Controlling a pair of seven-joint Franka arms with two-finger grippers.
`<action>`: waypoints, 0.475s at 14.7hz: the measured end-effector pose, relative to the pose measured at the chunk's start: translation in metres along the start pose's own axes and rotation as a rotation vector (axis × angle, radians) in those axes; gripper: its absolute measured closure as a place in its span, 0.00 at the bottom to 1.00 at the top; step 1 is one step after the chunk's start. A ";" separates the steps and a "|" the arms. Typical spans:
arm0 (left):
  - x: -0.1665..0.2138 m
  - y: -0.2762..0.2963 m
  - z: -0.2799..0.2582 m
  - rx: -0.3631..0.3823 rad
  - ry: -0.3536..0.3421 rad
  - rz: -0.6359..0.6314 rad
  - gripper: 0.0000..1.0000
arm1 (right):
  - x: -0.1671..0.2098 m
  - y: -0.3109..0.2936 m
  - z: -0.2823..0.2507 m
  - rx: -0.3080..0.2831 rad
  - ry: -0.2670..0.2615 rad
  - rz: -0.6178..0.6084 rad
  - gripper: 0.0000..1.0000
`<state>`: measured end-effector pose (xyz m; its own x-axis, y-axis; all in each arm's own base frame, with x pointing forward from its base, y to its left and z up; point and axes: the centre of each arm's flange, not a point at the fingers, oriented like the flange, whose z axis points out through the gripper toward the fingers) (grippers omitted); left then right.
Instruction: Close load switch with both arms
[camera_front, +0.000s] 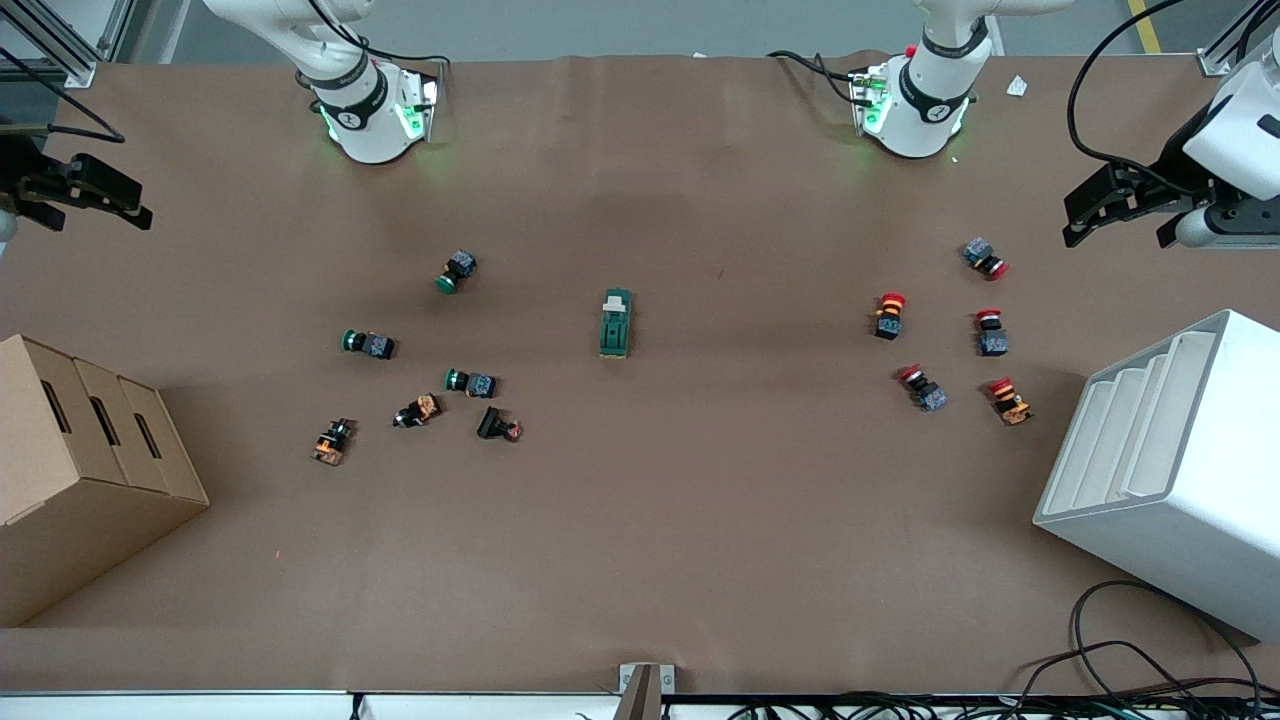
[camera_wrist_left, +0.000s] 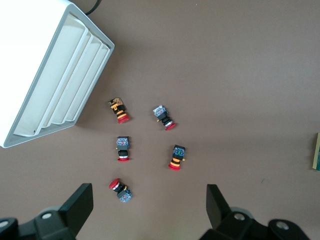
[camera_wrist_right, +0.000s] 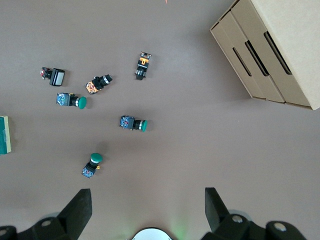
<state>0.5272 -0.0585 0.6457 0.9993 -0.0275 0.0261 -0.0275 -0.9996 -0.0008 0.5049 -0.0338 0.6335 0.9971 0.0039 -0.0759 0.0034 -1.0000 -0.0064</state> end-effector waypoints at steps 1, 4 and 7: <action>0.000 0.000 0.000 0.002 0.000 0.000 0.00 | 0.000 0.000 0.000 0.000 0.000 0.000 0.00; 0.000 0.001 0.000 0.020 0.001 0.005 0.00 | 0.000 0.000 0.000 0.000 -0.001 -0.001 0.00; 0.009 0.024 0.006 0.019 -0.004 0.047 0.00 | 0.000 0.000 0.000 0.000 -0.002 -0.001 0.00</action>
<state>0.5354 -0.0824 0.6398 0.9970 -0.0742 0.0217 -0.0737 -0.9971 -0.0209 0.5047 -0.0335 0.6336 0.9970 0.0046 -0.0774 0.0041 -1.0000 -0.0065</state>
